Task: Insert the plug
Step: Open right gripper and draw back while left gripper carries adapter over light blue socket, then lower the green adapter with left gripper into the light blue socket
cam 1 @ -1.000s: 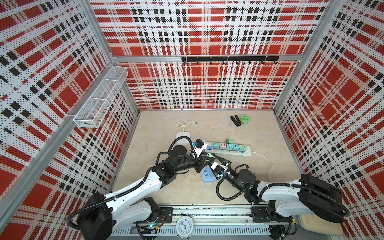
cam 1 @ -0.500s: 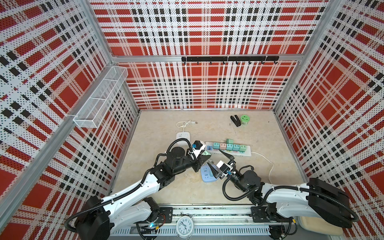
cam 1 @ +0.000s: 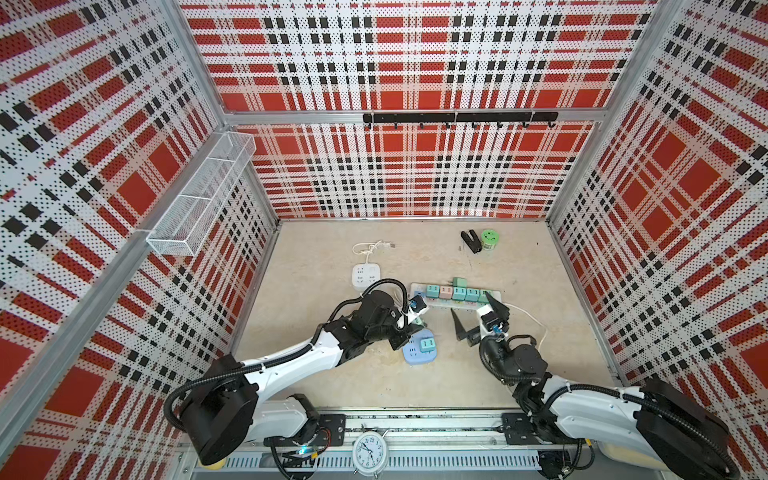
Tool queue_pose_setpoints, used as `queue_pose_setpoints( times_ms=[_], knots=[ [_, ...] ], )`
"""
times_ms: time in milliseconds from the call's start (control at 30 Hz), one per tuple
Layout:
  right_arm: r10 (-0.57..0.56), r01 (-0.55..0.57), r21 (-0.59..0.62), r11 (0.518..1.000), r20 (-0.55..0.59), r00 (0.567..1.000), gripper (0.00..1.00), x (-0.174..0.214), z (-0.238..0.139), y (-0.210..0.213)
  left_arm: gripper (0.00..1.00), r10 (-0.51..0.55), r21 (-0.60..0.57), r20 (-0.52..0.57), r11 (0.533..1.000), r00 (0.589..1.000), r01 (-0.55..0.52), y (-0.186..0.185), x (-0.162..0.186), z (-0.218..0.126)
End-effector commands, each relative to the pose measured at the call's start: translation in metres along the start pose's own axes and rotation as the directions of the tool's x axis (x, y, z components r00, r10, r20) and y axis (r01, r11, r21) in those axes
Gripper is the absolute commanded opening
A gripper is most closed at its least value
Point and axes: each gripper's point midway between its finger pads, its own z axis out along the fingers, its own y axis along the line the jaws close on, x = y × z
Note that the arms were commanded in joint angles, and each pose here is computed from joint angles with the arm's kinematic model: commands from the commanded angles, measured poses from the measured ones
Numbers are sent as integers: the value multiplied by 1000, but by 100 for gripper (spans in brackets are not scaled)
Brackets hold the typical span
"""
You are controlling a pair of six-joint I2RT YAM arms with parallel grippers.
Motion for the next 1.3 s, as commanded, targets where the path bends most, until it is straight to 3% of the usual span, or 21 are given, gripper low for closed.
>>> queue_pose_setpoints(
  times_ms=[0,200,467,700,1067,1267],
  knots=[
    [146,-142,135,981,-25,989,100,9,0,-36,0,75,2,15,997,997,-75,-4,-9,-7],
    [251,-223,283,933,-69,965,100,38,-5,-86,0,159,1,-13,987,987,-159,-11,0,-7],
    [304,-264,303,916,-91,948,100,46,2,-98,0,285,-2,-146,958,948,-288,-15,26,-2],
    [298,-253,282,925,-127,946,100,51,8,-94,0,312,64,-247,950,917,-306,-18,51,6],
    [300,-258,274,927,-125,946,100,50,8,-93,0,357,129,-226,933,907,-335,-31,49,6],
    [305,-263,277,924,-124,944,100,50,8,-93,0,339,145,-135,936,931,-320,-40,32,8]
  ],
)
